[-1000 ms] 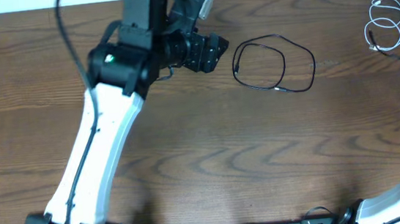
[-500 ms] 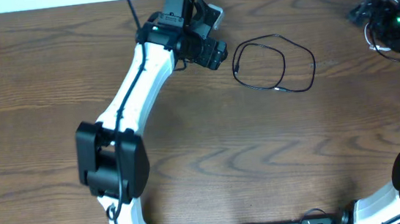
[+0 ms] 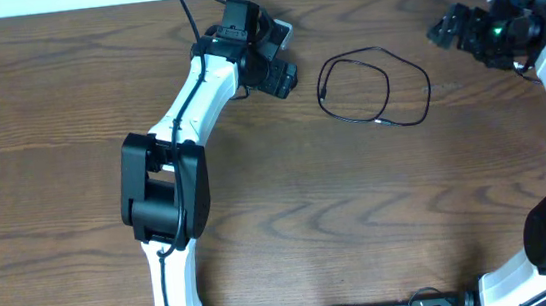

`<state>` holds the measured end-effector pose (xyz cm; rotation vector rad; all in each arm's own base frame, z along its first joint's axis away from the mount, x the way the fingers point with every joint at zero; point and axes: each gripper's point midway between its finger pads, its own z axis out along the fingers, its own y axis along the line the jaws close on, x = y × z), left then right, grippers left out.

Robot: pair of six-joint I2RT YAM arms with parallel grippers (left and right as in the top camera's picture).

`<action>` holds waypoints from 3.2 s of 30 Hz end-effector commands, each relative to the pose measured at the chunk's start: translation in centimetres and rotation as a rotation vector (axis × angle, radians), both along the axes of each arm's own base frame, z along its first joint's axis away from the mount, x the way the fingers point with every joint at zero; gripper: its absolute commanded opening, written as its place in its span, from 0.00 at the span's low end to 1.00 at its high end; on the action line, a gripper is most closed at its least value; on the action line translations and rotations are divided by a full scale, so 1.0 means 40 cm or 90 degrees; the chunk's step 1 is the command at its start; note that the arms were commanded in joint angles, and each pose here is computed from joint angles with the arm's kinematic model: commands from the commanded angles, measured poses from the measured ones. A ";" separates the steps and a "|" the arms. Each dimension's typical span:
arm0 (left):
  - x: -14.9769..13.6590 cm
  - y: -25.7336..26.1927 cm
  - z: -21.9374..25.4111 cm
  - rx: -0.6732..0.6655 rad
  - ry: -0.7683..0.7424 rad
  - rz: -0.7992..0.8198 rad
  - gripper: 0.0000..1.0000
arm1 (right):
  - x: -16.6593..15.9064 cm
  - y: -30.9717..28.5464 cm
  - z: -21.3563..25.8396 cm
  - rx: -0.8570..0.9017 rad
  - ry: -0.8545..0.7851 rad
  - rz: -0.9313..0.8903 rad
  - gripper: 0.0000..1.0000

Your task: Untangle cables

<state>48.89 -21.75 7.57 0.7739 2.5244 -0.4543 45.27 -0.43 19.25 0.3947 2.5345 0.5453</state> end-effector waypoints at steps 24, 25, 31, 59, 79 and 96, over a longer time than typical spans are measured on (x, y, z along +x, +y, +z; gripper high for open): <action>0.035 -0.086 -0.161 -0.019 -0.015 -0.045 0.81 | -0.028 0.036 -0.011 -0.017 0.027 0.027 0.99; 0.035 -0.086 -0.170 -0.018 -0.012 -0.045 0.81 | -0.028 0.036 -0.011 -0.017 0.027 0.027 0.99; 0.029 -0.084 -0.213 -0.013 0.004 -0.045 0.79 | -0.028 0.030 -0.013 -0.026 0.029 0.022 0.99; 0.000 -0.221 -0.195 -0.026 -0.042 -0.099 0.70 | -0.027 0.029 -0.012 -0.026 0.027 0.022 0.99; 0.049 -0.113 -0.224 0.154 -0.091 0.027 0.07 | -0.038 0.035 -0.017 -0.020 0.040 0.025 0.99; -0.181 -0.121 0.596 -0.146 -0.260 -0.097 0.07 | -0.055 0.296 0.123 0.130 -0.194 0.414 0.93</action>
